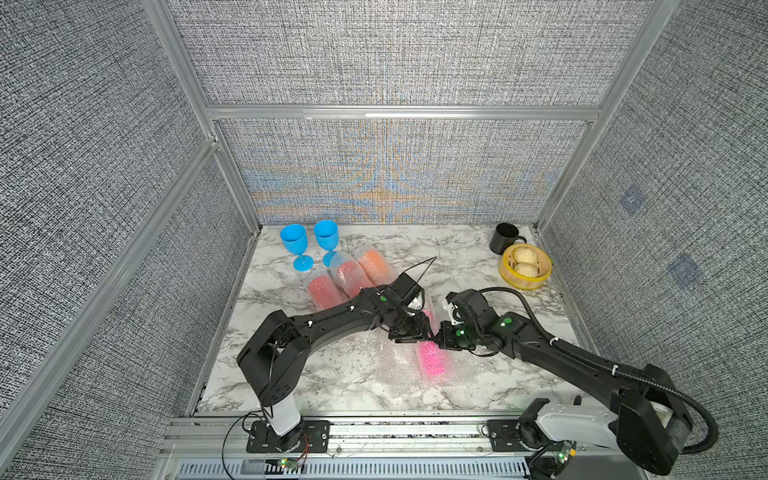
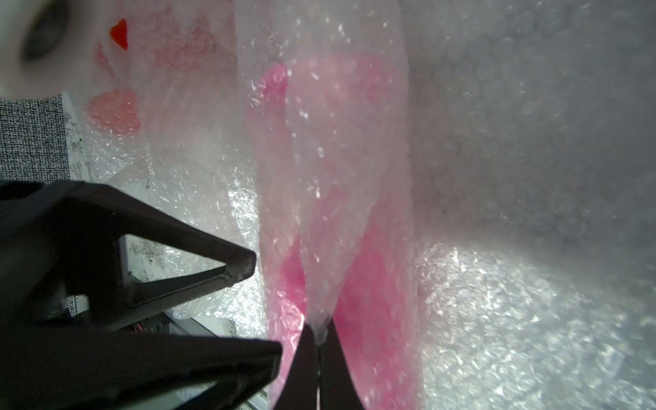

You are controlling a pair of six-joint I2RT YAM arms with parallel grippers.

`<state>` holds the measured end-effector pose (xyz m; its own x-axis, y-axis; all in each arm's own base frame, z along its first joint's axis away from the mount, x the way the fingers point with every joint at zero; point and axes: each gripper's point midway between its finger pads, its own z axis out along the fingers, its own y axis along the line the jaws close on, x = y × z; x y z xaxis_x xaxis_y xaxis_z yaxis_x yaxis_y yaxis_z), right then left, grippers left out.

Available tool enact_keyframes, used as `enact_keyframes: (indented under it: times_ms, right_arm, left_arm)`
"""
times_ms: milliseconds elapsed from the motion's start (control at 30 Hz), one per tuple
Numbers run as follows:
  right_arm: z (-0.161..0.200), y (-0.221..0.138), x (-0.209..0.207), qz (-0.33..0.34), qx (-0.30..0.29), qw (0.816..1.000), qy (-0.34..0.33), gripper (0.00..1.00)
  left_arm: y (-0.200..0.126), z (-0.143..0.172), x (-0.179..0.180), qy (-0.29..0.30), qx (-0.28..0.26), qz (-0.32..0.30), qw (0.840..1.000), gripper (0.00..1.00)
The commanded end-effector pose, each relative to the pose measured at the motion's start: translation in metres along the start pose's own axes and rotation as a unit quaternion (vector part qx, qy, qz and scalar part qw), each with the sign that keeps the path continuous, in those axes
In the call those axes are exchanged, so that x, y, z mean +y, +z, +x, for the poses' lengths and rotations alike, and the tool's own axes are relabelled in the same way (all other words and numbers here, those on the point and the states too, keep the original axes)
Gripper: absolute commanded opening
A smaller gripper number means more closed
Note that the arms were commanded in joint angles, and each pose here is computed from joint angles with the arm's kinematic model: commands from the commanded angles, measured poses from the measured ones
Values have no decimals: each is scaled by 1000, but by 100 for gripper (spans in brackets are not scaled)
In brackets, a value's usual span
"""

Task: Unpack wine glasses from bubble wrap
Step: Unwrap the bubble wrap.

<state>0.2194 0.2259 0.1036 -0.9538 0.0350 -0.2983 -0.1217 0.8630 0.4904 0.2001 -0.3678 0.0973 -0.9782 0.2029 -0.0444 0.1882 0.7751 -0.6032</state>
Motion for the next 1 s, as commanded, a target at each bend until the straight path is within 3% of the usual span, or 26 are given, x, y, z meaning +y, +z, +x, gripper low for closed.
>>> enact_keyframes:
  times_ms: [0, 167, 400, 833, 967]
  right_arm:
    - [-2, 1, 2, -4, -6, 1000, 6, 0]
    - [0, 6, 2, -5, -3, 1000, 6, 0]
    - [0, 8, -14, 45, 0, 999, -16, 0]
    - [-1, -6, -61, 177, -7, 982, -59, 0]
    - [-2, 0, -65, 177, -1, 983, -51, 0]
  left_arm:
    - [10, -3, 6, 1, 6, -7, 1000, 52]
    - [19, -9, 13, 7, 12, -27, 1000, 40]
    - [14, -13, 19, 8, 8, -35, 999, 2]
    - [-6, -27, 34, 2, -6, -66, 998, 0]
    - [-9, -28, 37, -2, -6, -66, 998, 0]
